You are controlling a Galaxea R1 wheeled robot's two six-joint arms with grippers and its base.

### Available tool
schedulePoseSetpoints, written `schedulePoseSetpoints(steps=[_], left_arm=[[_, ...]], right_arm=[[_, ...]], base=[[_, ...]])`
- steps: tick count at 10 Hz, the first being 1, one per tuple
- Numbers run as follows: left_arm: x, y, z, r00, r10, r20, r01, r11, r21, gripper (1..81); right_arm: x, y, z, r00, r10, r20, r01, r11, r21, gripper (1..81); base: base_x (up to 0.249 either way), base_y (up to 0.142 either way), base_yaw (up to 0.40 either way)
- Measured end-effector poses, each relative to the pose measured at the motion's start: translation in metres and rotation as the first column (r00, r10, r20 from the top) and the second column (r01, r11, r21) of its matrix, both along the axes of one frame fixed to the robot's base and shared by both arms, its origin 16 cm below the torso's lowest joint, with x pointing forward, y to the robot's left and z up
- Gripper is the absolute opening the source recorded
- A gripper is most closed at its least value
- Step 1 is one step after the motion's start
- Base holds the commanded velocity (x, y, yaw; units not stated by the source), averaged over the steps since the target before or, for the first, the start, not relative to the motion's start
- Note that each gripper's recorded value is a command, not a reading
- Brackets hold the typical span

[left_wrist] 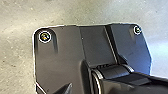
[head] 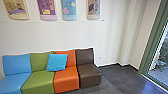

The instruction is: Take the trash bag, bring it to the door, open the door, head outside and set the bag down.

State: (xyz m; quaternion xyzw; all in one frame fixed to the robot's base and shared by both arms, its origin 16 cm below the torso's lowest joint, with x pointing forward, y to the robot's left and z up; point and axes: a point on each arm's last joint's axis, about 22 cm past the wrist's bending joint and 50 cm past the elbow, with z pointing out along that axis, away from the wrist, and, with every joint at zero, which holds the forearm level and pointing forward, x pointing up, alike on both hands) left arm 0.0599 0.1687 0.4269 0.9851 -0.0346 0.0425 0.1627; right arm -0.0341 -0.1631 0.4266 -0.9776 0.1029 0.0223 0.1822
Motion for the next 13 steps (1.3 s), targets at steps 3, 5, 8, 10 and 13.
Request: schedulePoseSetpoints(steps=[3,5,8,10,13], left_arm=[[0.0003,-0.0013,0.0004,0.9967,0.076,-0.026,-0.077,0.9970,-0.010,81.1],[0.0007,-0.0013,0.0005,0.9966,0.078,-0.026,-0.078,0.9969,-0.010,81.1],[0.0003,-0.0010,0.0004,0.9966,0.078,-0.026,-0.078,0.9969,-0.010,81.1],[0.0003,-0.0010,0.0004,0.9966,0.078,-0.026,-0.078,0.9969,-0.010,81.1],[0.0056,-0.0007,0.0008,0.9967,0.079,-0.019,-0.079,0.9968,-0.010,81.1]], right_arm=[[0.0000,-0.0004,0.0000,1.0000,0.000,0.000,0.000,1.000,0.000,81.1],[0.0004,-0.0003,0.0000,1.0000,0.000,0.000,0.000,1.000,0.000,81.1],[0.0004,0.0000,0.0000,1.0000,0.000,0.001,0.000,1.000,0.000,81.1],[0.0004,0.0000,0.0000,1.0000,0.000,0.000,0.000,1.000,0.000,81.1],[0.0051,-0.0002,-0.0002,1.0000,0.000,0.005,0.000,1.000,0.000,81.1]], base=[[0.158,0.000,0.000],[0.149,0.000,0.000],[0.139,0.000,0.000],[0.131,0.000,0.000],[0.065,0.000,0.000]])
